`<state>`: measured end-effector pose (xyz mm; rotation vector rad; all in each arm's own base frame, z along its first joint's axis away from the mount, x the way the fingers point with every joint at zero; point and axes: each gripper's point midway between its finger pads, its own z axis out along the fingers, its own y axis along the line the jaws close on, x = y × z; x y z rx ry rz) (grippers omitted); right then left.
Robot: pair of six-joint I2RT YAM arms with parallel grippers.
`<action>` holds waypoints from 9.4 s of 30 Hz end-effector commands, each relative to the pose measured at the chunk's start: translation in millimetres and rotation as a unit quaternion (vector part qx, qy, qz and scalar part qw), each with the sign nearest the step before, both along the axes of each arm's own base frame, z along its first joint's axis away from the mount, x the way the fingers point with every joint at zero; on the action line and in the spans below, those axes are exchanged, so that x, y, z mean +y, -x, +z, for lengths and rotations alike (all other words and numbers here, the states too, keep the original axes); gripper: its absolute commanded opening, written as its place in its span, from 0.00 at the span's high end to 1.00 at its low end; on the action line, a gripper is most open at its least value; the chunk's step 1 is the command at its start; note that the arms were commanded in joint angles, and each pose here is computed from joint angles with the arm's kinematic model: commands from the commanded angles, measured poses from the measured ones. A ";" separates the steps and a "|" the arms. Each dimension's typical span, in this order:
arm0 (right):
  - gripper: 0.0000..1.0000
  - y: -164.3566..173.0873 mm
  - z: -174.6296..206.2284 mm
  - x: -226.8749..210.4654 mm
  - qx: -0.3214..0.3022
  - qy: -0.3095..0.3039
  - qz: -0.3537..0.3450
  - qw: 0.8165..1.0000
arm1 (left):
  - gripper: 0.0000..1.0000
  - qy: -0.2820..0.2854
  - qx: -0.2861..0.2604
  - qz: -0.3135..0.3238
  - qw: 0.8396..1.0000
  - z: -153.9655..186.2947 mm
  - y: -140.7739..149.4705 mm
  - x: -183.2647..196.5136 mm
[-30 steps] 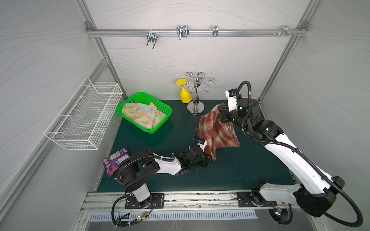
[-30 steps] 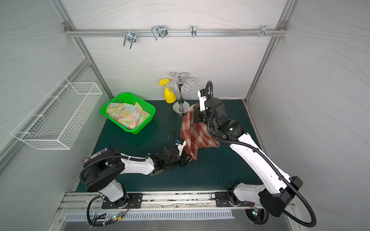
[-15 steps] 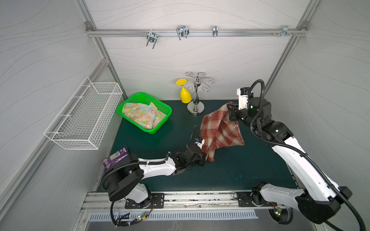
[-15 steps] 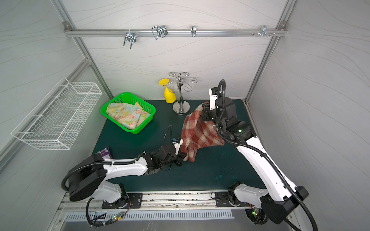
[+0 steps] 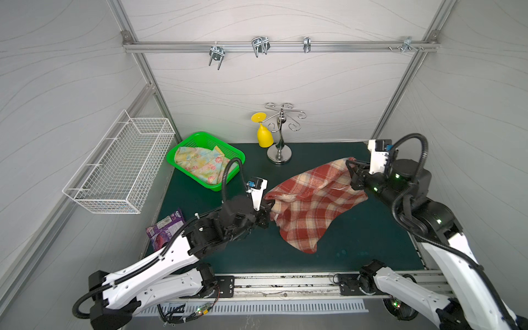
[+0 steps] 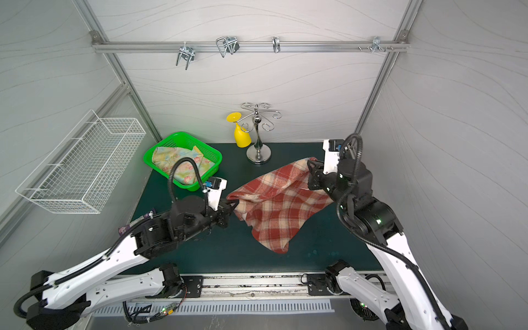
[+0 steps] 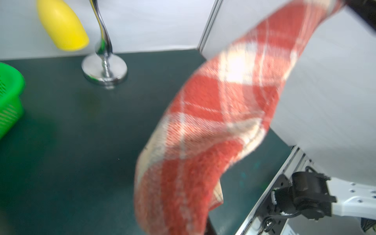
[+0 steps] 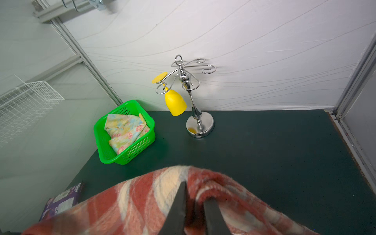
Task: Fold and stack skirts
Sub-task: Flatten out the skirt at the center of the table, then rotate the skirt at the center of the table, then fold the skirt at the center of the table.
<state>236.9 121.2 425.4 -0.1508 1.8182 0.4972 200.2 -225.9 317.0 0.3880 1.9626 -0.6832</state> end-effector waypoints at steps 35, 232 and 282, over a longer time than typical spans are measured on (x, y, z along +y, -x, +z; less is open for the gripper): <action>0.65 -191.3 -207.2 -18.6 0.244 -0.074 -0.112 0.960 | 0.98 0.002 0.168 0.159 0.973 -108.7 -264.8 52.6; 0.93 119.4 -414.4 26.6 0.458 0.064 -0.026 0.886 | 0.97 0.066 0.413 0.281 0.864 -214.8 -18.7 111.9; 1.00 81.0 -254.2 96.4 0.304 0.031 0.033 0.952 | 0.99 0.097 0.312 0.288 0.900 -83.2 -140.5 133.7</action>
